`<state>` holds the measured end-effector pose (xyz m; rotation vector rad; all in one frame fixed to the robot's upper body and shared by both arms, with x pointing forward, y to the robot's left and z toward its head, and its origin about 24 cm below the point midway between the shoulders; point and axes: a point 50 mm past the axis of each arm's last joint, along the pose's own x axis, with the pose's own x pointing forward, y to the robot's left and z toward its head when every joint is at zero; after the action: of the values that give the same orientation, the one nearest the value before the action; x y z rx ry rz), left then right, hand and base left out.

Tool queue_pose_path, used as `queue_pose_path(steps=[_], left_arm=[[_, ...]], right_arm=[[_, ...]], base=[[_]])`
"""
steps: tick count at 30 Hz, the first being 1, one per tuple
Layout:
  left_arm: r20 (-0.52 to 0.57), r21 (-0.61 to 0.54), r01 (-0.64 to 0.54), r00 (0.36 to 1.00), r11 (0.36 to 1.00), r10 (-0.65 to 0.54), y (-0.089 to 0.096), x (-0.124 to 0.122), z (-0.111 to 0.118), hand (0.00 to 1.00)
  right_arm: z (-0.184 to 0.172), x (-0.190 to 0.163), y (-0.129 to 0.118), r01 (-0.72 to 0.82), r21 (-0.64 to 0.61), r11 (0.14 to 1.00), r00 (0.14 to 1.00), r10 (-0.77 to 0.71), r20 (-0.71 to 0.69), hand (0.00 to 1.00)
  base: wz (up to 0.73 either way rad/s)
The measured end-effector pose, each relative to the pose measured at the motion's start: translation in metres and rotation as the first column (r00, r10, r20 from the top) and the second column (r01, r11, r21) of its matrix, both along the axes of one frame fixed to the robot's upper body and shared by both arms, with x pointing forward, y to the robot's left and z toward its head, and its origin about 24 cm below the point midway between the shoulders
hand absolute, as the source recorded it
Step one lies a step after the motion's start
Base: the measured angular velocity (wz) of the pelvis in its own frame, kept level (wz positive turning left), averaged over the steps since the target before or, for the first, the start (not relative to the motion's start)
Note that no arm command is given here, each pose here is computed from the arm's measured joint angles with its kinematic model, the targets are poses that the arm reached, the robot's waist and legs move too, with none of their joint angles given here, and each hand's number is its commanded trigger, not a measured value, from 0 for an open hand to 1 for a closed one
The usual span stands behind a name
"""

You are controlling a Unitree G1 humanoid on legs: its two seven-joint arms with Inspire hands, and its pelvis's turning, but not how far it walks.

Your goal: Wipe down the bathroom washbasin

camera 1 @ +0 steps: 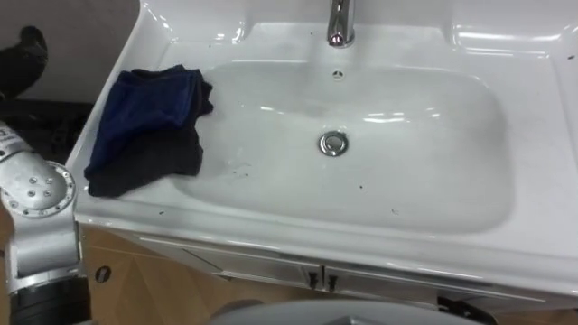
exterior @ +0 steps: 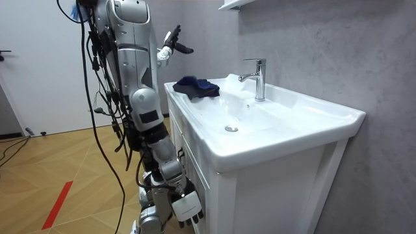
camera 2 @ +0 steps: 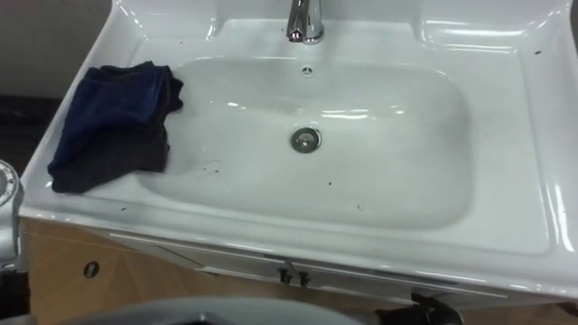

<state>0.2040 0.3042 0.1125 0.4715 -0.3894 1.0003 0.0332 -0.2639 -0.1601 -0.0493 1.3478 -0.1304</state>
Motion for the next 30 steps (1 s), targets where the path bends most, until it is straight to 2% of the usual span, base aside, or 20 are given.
queue_pose_path(steps=[9, 14, 17, 20, 22, 23, 28, 30], left_arm=[[0.075, -0.013, -0.123, 0.99, 0.992, 0.123, 0.014, -0.012, 0.005, 0.0], [0.087, -0.114, -0.169, 0.98, 0.979, 0.179, 0.025, -0.019, -0.004, 0.0], [0.038, -0.168, -0.208, 0.976, 0.964, 0.217, 0.033, -0.026, -0.018, 0.0], [-0.076, -0.17, -0.27, 0.963, 0.948, 0.26, 0.044, -0.038, -0.04, 0.0], [-0.164, -0.185, -0.344, 0.934, 0.921, 0.316, 0.055, -0.054, -0.058, 0.0], [-0.178, -0.194, -0.361, 0.927, 0.912, 0.329, 0.058, -0.058, -0.062, 0.0], [-0.276, -0.335, -0.507, 0.859, 0.794, 0.431, 0.077, -0.095, -0.093, 0.0], [-0.322, -0.346, -0.562, 0.823, 0.752, 0.467, 0.083, -0.107, -0.104, 0.0]], right_arm=[[0.0, -0.01, -0.002, -0.008, -0.019, 1.0, 1.0, 0.007, -0.013, 0.0], [0.001, -0.015, -0.006, 0.011, -0.031, 0.999, 1.0, -0.012, -0.022, 0.0], [0.002, -0.015, -0.008, 0.012, -0.043, 0.999, 1.0, -0.013, -0.026, 0.0], [0.002, -0.02, -0.009, 0.01, -0.05, 0.999, 0.999, -0.012, -0.032, 0.0], [0.002, -0.022, -0.009, 0.009, -0.06, 0.998, 0.999, -0.012, -0.041, 0.0], [0.002, -0.025, -0.009, 0.006, -0.062, 0.998, 0.999, -0.009, -0.05, 0.0], [0.003, -0.036, -0.01, -0.015, -0.071, 0.997, 0.994, 0.008, -0.106, 0.0], [0.003, -0.039, -0.011, -0.034, -0.07, 0.997, 0.992, 0.025, -0.125, 0.0]], base=[[0.0], [0.0], [0.0], [-0.02], [0.05], [0.05], [0.13], [0.04]])
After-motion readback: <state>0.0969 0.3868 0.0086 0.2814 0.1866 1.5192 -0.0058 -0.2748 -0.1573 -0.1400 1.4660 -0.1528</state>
